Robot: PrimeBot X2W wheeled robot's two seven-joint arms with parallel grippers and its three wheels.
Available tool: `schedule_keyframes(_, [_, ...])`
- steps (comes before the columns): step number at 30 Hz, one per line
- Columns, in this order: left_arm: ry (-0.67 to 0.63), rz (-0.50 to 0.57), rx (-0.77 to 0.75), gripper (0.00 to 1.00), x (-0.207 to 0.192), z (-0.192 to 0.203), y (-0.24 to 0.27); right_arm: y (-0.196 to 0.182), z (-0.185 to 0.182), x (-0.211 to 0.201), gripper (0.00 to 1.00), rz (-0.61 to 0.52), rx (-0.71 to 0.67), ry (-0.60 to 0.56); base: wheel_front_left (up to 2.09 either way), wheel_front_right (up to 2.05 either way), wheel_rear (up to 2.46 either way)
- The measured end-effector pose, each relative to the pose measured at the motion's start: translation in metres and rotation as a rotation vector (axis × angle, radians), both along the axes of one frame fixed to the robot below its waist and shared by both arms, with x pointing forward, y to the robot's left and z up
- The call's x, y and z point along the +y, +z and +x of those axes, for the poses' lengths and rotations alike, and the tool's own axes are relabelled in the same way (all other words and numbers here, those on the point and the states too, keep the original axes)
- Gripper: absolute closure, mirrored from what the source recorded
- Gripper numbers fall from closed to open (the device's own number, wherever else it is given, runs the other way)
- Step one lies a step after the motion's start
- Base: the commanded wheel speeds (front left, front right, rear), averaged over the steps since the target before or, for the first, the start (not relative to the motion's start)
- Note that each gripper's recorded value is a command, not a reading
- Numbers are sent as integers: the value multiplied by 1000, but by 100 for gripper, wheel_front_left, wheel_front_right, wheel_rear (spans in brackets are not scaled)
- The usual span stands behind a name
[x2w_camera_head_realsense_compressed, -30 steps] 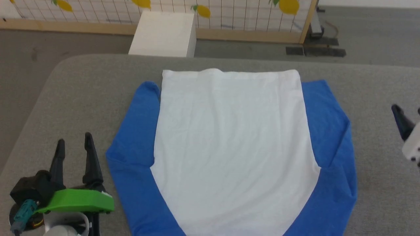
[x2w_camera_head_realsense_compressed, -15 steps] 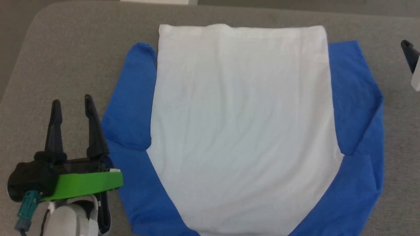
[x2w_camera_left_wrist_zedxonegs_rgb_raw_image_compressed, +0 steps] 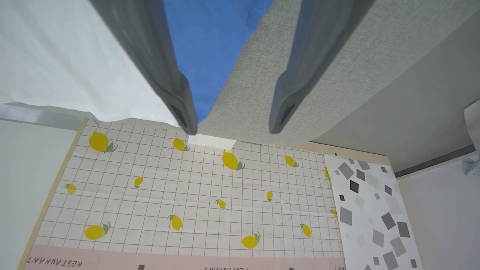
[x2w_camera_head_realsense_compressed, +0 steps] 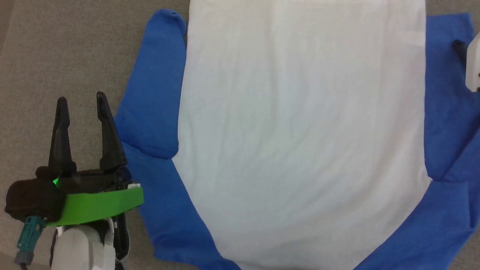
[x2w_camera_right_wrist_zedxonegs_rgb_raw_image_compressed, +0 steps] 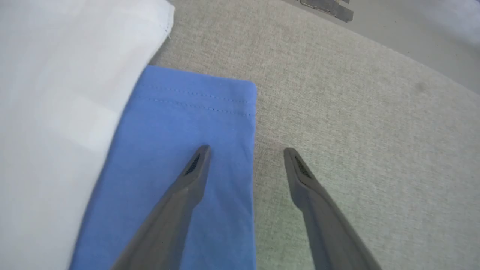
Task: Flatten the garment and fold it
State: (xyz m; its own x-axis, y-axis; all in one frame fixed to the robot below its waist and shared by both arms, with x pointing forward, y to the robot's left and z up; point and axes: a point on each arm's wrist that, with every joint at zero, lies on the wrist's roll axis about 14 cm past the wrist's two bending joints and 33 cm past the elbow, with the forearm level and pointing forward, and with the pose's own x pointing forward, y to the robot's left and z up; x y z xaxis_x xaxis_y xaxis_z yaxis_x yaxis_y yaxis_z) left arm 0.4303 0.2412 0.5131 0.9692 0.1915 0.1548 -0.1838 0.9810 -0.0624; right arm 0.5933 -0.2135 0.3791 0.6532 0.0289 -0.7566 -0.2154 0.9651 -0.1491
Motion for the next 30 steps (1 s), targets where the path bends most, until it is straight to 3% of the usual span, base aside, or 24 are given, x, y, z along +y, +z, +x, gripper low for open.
schedule_keyframes(5, [13, 2, 22, 0, 4, -1, -7, -13, 1, 7, 0, -1, 50, 31, 0, 0, 0])
schedule_keyframes(6, [13, 2, 24, 0, 4, -1, -8, -13, 1, 7, 35, 5, 61, 28, 0, 0, 0])
schedule_keyframes(7, [12, -1, 23, 0, 3, -1, -8, -13, 0, 7, 76, 17, 70, 22, 0, 0, 0])
schedule_keyframes(8, [11, -3, 23, 0, 3, -1, -8, -13, -1, 6, 100, 26, 77, 17, 0, 0, 0])
schedule_keyframes(20, [2, -29, -11, 0, -1, -10, 7, 28, -16, -51, 100, 115, -48, -173, 0, 0, 0])
schedule_keyframes(30, [-13, -62, -60, 0, -6, -37, 28, 47, -120, -156, 100, 123, -72, -467, 0, 0, 0])
